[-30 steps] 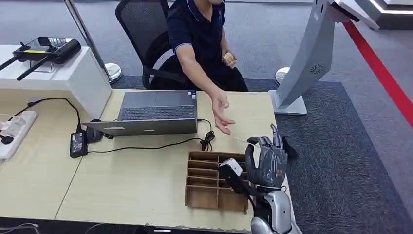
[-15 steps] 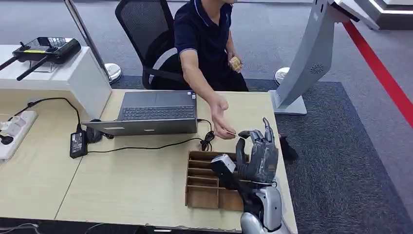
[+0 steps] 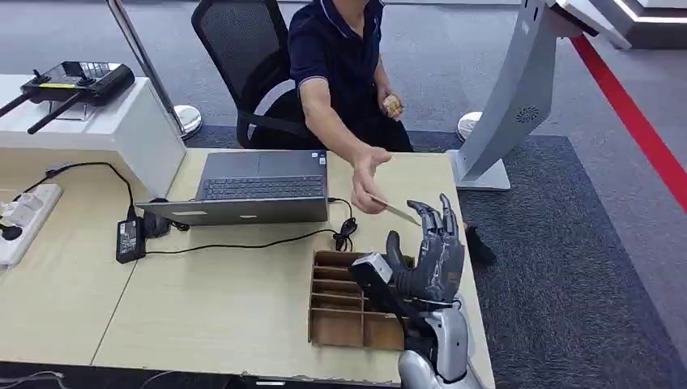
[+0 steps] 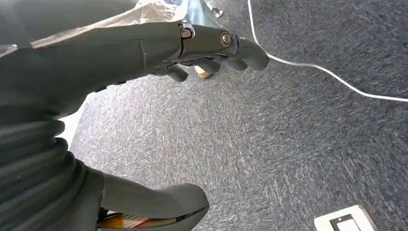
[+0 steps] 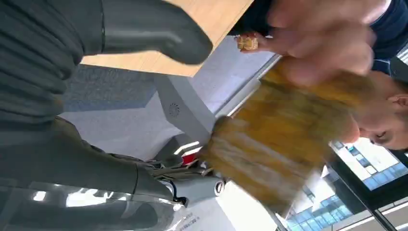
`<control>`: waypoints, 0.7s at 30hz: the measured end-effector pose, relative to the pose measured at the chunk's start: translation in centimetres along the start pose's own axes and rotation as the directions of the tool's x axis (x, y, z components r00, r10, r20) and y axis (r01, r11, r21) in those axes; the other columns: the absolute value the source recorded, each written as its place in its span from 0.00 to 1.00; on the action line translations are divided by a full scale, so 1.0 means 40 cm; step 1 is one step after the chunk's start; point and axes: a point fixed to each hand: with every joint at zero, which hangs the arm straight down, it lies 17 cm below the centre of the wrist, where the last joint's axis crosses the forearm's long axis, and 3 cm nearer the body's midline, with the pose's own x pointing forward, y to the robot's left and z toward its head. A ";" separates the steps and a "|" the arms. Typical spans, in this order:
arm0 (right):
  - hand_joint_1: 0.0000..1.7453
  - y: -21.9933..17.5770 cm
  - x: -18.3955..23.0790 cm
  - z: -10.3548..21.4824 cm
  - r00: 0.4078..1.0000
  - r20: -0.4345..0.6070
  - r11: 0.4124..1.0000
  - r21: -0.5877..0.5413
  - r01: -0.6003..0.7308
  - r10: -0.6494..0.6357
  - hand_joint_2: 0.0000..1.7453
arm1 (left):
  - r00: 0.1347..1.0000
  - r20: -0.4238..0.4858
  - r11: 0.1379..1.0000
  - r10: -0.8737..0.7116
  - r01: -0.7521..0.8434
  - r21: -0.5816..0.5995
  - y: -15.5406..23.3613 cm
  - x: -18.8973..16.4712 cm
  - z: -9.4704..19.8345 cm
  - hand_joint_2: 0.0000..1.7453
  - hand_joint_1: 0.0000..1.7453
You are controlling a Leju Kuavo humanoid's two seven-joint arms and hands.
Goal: Pass the card to the sensor for recognition and then transmit it.
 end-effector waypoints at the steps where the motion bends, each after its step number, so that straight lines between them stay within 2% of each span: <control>1: 0.00 0.000 0.000 0.000 1.000 -0.001 1.000 0.000 0.000 0.000 1.00 | 1.000 0.000 1.000 0.000 0.000 0.000 0.000 0.000 0.000 1.00 0.00; 4: 0.00 -0.001 -0.002 -0.001 1.000 -0.002 1.000 -0.001 -0.001 0.001 1.00 | 1.000 0.000 1.000 0.000 0.000 0.000 0.000 0.000 0.000 1.00 0.00; 5: 0.00 -0.001 -0.002 -0.001 1.000 -0.002 1.000 -0.001 -0.001 0.001 0.00 | 1.000 0.000 1.000 0.000 0.000 0.000 0.000 0.000 0.000 1.00 0.00; 12: 0.00 -0.003 -0.004 -0.002 1.000 0.002 1.000 -0.004 -0.014 0.014 0.00 | 1.000 0.000 1.000 0.000 0.000 0.000 0.000 0.000 0.000 1.00 0.00; 13: 0.00 -0.003 -0.004 -0.002 1.000 0.001 1.000 -0.004 -0.014 0.014 1.00 | 1.000 0.000 1.000 0.000 0.000 0.000 0.000 0.000 0.000 1.00 0.00; 21: 0.00 -0.019 -0.082 -0.016 0.993 -0.112 0.999 -0.002 -0.045 0.044 1.00 | 1.000 0.010 1.000 0.000 0.000 -0.002 -0.001 0.004 0.000 1.00 0.00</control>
